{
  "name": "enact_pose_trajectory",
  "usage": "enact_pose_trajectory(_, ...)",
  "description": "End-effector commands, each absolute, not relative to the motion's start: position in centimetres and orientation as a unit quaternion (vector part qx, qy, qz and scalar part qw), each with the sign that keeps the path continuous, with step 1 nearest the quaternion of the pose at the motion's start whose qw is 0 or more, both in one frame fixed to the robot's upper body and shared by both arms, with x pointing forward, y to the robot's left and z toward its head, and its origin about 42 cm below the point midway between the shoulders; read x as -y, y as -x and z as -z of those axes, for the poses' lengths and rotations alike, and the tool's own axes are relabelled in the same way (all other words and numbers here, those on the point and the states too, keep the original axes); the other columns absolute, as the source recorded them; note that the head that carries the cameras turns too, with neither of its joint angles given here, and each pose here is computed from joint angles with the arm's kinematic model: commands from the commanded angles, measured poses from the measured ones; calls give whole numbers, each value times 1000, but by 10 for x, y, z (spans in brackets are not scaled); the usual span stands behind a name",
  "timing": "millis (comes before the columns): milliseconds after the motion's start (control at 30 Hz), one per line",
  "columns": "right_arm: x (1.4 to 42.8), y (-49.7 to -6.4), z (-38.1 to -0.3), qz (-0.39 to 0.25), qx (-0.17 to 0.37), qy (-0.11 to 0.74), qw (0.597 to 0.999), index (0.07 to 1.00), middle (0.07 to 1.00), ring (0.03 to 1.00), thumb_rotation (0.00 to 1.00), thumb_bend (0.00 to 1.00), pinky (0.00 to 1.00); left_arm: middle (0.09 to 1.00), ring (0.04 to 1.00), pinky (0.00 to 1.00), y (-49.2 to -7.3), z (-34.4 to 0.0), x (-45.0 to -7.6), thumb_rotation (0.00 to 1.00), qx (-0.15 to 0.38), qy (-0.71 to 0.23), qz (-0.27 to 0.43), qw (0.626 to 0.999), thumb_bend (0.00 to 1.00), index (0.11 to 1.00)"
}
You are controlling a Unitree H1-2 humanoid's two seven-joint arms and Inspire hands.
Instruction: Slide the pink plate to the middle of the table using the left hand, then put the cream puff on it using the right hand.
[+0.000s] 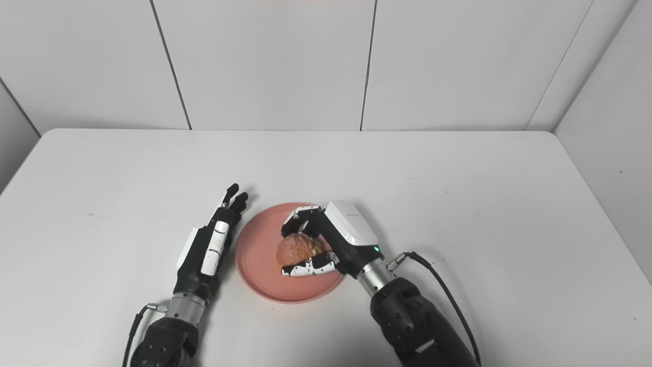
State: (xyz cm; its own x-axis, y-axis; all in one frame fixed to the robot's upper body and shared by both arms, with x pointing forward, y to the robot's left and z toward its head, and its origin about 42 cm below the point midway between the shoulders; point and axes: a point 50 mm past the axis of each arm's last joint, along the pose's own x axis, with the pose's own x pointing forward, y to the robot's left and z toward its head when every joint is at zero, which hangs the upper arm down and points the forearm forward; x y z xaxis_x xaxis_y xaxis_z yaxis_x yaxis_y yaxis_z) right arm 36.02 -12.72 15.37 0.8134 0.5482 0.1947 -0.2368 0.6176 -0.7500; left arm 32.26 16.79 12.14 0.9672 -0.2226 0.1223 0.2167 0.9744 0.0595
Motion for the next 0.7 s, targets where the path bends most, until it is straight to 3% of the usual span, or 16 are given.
enact_pose_trajectory(0, 124, -363, -166, -224, 249, 377, 864, 465, 523, 457, 0, 510, 486, 951, 968, 1000, -315, -112, -164, 1000, 46, -22, 116, 992, 624, 949)
enact_pose_trajectory(167, 125, -364, -167, -227, 277, 386, 850, 458, 531, 470, 0, 510, 506, 953, 968, 1000, -316, -112, -164, 1000, 46, -23, 117, 992, 623, 953)
enact_pose_trajectory(367, 127, -364, -170, -235, 302, 382, 842, 511, 506, 443, 0, 512, 521, 949, 960, 996, -316, -114, -163, 1000, 52, -19, 112, 992, 623, 950)
enact_pose_trajectory(433, 128, -364, -170, -235, 308, 383, 839, 500, 499, 604, 0, 517, 548, 950, 960, 998, -316, -114, -163, 1000, 51, -17, 111, 992, 629, 951)
enact_pose_trajectory(467, 128, -363, -171, -236, 310, 384, 837, 499, 499, 626, 0, 517, 552, 949, 960, 998, -316, -114, -163, 1000, 51, -18, 111, 992, 631, 951)
enact_pose_trajectory(500, 128, -363, -171, -237, 315, 386, 834, 499, 602, 651, 67, 509, 569, 949, 959, 997, -316, -114, -163, 1000, 52, -19, 109, 992, 629, 951)
enact_pose_trajectory(567, 129, -364, -172, -239, 326, 389, 828, 499, 703, 681, 134, 503, 608, 947, 958, 999, -315, -115, -163, 1000, 52, -19, 109, 992, 625, 947)
enact_pose_trajectory(667, 130, -364, -173, -239, 331, 393, 824, 499, 727, 694, 151, 501, 633, 949, 958, 1000, -316, -115, -163, 1000, 51, -18, 111, 992, 627, 948)
